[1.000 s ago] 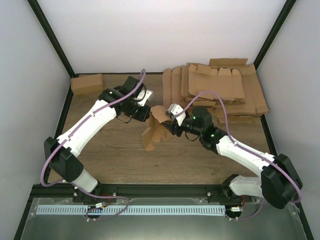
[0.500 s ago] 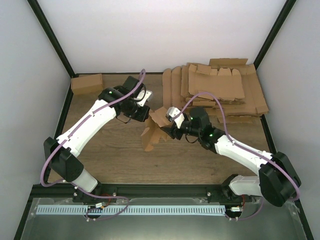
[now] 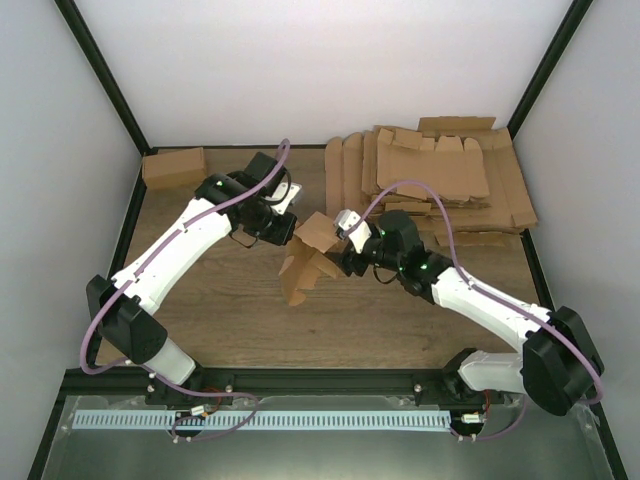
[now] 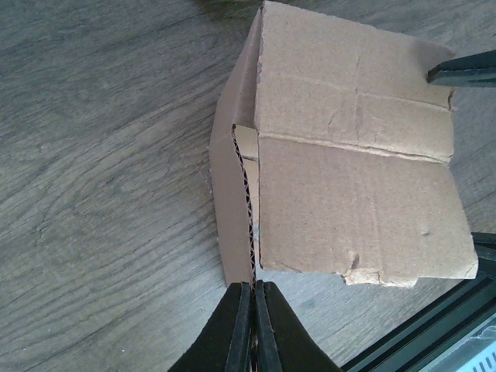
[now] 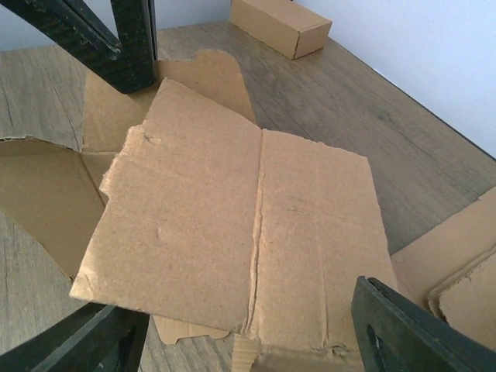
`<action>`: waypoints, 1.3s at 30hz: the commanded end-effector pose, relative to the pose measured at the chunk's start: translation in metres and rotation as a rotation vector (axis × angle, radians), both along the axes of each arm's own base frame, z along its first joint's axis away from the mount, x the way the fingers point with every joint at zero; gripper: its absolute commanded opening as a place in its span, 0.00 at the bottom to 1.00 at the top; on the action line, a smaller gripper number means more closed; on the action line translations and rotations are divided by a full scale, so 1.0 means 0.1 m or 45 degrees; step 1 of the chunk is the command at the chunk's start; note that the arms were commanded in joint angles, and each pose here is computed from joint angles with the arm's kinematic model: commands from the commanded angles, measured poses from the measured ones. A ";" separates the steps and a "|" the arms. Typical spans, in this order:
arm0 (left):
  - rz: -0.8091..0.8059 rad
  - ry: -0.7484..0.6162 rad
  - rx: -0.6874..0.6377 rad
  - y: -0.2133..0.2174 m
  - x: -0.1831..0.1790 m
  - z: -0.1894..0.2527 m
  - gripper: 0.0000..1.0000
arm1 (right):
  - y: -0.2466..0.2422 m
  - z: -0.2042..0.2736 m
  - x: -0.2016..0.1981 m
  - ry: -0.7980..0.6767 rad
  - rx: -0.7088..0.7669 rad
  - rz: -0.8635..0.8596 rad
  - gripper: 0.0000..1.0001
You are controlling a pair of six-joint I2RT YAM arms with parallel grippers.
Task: Fold the paper box
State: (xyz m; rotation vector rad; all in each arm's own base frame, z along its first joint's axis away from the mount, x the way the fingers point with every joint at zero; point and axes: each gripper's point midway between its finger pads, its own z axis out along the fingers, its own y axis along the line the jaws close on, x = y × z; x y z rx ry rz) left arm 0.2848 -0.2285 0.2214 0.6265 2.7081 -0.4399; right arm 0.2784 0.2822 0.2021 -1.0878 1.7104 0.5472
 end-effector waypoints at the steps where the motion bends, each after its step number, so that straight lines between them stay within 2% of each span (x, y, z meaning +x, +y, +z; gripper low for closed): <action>1: -0.003 0.009 0.017 0.04 -0.06 0.05 0.04 | 0.01 0.16 -0.01 -0.004 -0.006 0.005 0.74; 12: -0.005 0.008 0.026 0.03 -0.03 0.01 0.04 | 0.08 0.24 -0.27 0.123 0.072 0.130 0.76; 15: -0.006 0.010 0.026 0.03 -0.04 0.01 0.04 | 0.02 0.21 -0.30 0.159 0.070 0.097 0.77; 20: -0.009 0.010 0.019 0.02 -0.04 0.02 0.04 | -0.11 0.39 -0.30 0.107 0.072 0.020 0.81; 26: -0.010 0.009 0.015 0.02 -0.04 0.03 0.04 | -0.22 0.77 -0.19 -0.030 0.089 -0.077 0.86; 31: -0.012 0.005 0.012 0.02 -0.04 0.05 0.04 | -0.20 0.97 0.04 -0.070 0.032 -0.154 0.86; 35: -0.009 0.002 0.012 0.02 -0.04 0.06 0.04 | -0.14 1.05 0.18 -0.084 0.022 -0.180 0.83; 39: -0.008 -0.002 0.012 0.02 -0.04 0.09 0.04 | 0.00 0.88 0.23 -0.067 -0.033 -0.169 0.81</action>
